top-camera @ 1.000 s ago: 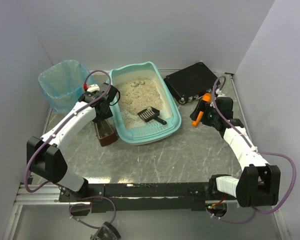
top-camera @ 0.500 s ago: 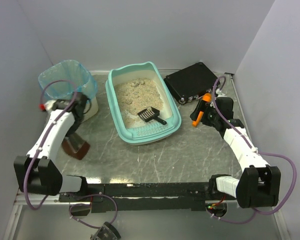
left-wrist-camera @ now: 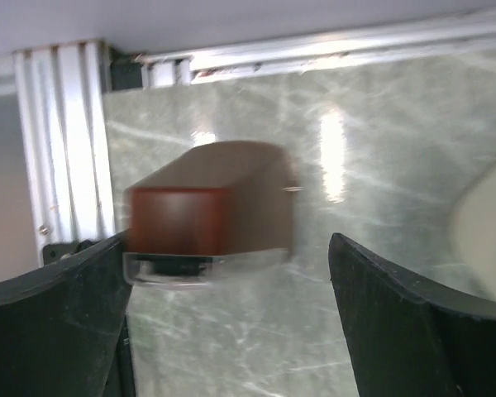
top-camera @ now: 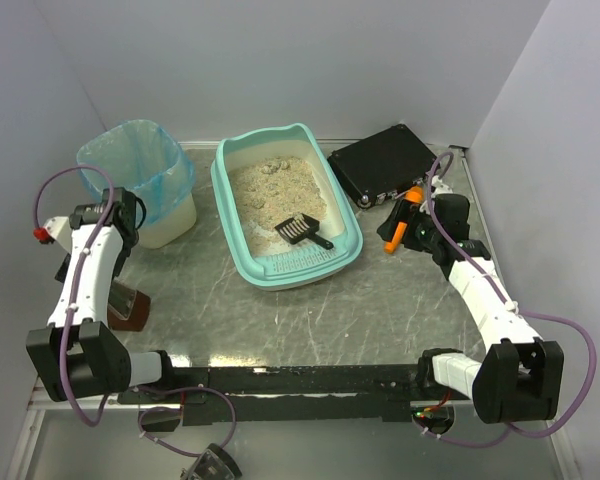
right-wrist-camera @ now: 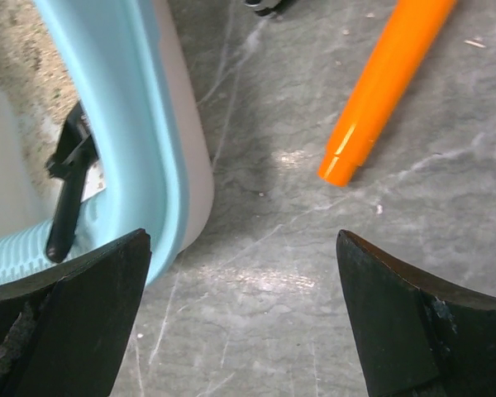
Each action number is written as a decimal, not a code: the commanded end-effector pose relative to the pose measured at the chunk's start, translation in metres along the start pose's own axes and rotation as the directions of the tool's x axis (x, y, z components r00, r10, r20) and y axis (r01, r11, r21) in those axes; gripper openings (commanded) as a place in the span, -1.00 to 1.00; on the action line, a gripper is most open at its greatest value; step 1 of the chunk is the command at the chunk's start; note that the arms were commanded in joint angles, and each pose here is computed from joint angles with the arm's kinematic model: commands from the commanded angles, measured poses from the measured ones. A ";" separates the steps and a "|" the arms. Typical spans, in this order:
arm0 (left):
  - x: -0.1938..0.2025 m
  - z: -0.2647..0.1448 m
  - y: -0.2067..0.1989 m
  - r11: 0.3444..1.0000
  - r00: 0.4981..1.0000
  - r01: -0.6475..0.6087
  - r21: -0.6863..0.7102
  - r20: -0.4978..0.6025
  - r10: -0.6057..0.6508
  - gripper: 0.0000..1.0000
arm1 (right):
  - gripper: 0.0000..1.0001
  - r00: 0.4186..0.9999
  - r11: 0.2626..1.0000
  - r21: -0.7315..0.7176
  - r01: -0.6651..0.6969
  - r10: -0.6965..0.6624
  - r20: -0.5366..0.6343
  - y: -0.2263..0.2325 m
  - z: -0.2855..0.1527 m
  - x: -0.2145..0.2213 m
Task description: Clean the litter box
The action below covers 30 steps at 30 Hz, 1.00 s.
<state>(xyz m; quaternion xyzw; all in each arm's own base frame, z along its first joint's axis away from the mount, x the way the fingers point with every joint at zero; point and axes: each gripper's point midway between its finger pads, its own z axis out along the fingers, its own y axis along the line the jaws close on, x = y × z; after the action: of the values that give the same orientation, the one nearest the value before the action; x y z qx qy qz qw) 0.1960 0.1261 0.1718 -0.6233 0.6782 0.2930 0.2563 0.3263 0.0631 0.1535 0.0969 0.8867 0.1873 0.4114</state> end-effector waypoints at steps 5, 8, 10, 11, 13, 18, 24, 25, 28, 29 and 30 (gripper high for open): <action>-0.057 -0.054 -0.001 0.973 0.995 0.067 0.220 0.053 -0.080 0.94 | 0.99 0.991 0.973 -0.193 0.127 -0.116 0.066 0.043 -0.010 -0.012; -0.066 -0.085 -0.013 0.902 0.996 0.068 0.426 0.024 -0.086 0.94 | 0.99 0.974 0.941 -0.252 0.225 -0.214 0.072 0.073 -0.009 -0.006; -0.074 -0.111 -0.016 0.816 0.994 0.072 0.574 0.022 -0.103 0.94 | 0.99 0.956 0.929 -0.226 0.293 -0.283 0.077 0.090 -0.005 -0.012; -0.069 -0.127 -0.022 0.754 0.999 0.032 0.656 0.007 -0.049 0.94 | 0.99 0.934 0.909 -0.214 0.357 -0.348 0.079 0.097 -0.002 -0.011; -0.083 -0.157 -0.023 0.644 0.995 0.055 0.763 0.011 -0.098 0.94 | 0.98 0.918 0.909 -0.131 0.396 -0.387 0.086 0.109 0.010 -0.024; -0.083 -0.219 -0.033 0.379 0.998 0.050 0.924 -0.034 -0.048 0.94 | 0.91 0.867 0.864 -0.098 0.494 -0.483 0.123 0.126 0.049 -0.062; -0.036 -0.230 -0.083 0.287 0.989 0.051 0.957 -0.087 0.117 0.94 | 0.85 0.827 0.820 -0.112 0.562 -0.560 0.048 0.143 0.105 -0.066; -0.029 -0.237 -0.089 0.289 0.987 0.075 0.954 -0.111 0.113 0.94 | 0.85 0.825 0.817 -0.118 0.564 -0.563 0.050 0.148 0.111 -0.067; 0.012 -0.271 -0.102 0.248 0.980 0.019 0.969 -0.067 0.186 0.94 | 0.80 0.826 0.819 -0.112 0.563 -0.563 0.036 0.159 0.133 -0.075; 0.031 -0.278 -0.102 0.242 0.969 -0.016 0.970 -0.044 0.242 0.94 | 0.74 0.820 0.817 -0.084 0.571 -0.572 0.013 0.158 0.139 -0.073; 0.046 -0.272 -0.110 0.279 0.959 -0.053 0.959 -0.029 0.281 0.94 | 0.68 0.817 0.815 -0.066 0.575 -0.576 0.001 0.159 0.150 -0.075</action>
<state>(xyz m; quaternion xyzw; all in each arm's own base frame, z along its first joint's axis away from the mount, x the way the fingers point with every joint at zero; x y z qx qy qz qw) 0.2919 -0.0712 0.3269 -0.3127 0.7919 -0.2103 0.4806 0.4648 0.2096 0.1667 -0.1827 0.8787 0.1182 0.4248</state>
